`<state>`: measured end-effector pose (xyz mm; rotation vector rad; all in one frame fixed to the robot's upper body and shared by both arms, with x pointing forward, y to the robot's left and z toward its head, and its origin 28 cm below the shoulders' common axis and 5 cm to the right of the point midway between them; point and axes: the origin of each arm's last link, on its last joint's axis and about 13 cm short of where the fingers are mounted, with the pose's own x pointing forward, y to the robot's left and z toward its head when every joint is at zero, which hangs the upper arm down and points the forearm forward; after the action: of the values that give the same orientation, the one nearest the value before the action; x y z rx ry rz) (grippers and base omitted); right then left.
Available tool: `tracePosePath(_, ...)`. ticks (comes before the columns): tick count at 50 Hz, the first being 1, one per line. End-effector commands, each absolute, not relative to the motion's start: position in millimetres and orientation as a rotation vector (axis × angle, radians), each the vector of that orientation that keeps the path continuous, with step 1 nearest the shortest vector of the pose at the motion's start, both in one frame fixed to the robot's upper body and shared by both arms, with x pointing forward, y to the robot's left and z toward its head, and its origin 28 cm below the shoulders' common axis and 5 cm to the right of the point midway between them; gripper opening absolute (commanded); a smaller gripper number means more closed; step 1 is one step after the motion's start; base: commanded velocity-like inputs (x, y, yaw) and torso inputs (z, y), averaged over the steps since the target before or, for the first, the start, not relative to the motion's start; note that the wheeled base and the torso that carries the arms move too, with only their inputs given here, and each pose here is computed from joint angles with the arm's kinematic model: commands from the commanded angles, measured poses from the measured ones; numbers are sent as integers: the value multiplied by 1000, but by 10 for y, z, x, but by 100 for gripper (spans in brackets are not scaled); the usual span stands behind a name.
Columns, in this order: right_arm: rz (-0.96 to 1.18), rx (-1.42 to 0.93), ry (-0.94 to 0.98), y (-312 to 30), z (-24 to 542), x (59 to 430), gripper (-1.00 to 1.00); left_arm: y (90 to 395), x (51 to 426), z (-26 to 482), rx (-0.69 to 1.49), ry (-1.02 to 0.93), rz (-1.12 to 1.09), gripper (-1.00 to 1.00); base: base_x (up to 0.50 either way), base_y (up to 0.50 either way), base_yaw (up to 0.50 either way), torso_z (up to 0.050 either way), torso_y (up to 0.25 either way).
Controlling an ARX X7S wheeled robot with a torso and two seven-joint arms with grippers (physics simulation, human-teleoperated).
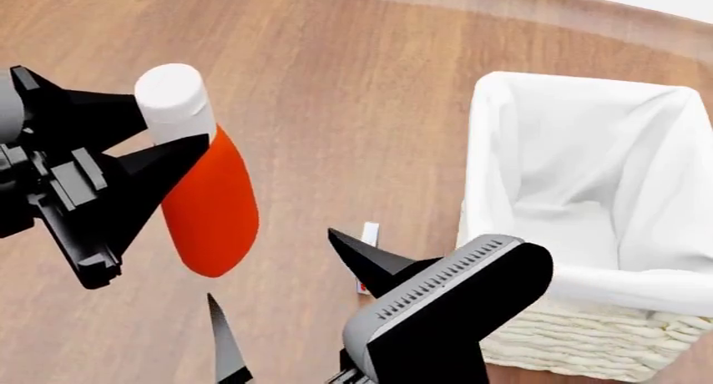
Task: Pick up the ketchup, and put it in the basket.
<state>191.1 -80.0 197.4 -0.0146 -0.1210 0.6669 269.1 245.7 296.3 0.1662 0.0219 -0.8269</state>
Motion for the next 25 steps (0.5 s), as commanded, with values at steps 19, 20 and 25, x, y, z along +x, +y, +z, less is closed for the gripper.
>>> tracePosePath(19,681,0,-119,-619,1935,2062,100,2366,2643,3084,185,4,-868,-100,0,0,0,0,1)
tracePosePath(20,681,0,-122,-615,1944,2064,100,2364,2640,3009,187,5,-869,-100,0,0,0,0,0)
tracePosePath(25,675,-3,-127,-603,1944,2080,100,2356,2620,2989,197,9,-875,-100,0,0,0,0,0)
